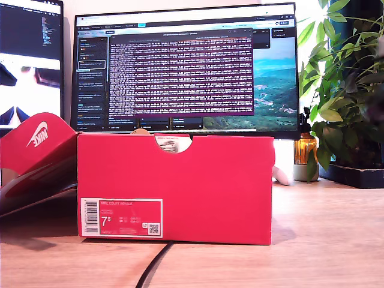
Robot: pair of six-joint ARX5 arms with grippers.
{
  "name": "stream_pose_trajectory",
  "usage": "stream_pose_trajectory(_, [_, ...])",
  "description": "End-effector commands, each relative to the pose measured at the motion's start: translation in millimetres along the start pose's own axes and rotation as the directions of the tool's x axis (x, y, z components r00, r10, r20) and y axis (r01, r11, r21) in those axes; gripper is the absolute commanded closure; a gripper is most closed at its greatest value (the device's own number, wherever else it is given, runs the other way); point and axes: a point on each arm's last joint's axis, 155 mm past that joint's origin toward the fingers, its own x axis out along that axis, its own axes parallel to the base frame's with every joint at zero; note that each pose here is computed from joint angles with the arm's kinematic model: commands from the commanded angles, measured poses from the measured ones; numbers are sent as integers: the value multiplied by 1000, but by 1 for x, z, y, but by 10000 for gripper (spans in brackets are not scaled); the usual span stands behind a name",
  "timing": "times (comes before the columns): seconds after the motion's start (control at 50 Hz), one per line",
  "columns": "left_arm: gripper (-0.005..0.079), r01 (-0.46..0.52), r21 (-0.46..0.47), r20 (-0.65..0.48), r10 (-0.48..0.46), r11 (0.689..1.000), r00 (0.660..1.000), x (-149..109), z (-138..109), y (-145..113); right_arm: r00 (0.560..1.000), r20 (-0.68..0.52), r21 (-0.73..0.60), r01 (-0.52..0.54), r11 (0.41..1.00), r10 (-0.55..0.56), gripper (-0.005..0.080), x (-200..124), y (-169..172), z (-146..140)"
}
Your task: Pack the white shoes by picking the first shoe and placing it inside the red shoebox, left side, then picking and rotating the second shoe and placing it in the shoebox
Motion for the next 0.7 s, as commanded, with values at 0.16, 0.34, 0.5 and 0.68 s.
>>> stream_pose_trajectory(0.16, [760, -23, -4, 19, 23, 1000, 1000, -9, -15, -1, 989, 142, 61, -46, 997, 37, 765, -23, -1, 15])
stream_pose_trajectory(0.34, [760, -44, -39, 45, 45, 998, 998, -16, -35, -1, 984, 172, 44, -57, 997, 49, 765, -32, 7, 17])
stream_pose_trajectory(0.5, [760, -44, -54, 35, 46, 998, 998, -20, -56, -4, 985, 174, 74, -33, 997, 19, 765, -34, 12, 2])
stream_pose_trajectory(0.68, [760, -48, -70, 38, 50, 996, 998, -26, -70, -7, 986, 167, 86, 6, 996, -20, 765, -38, 16, -33])
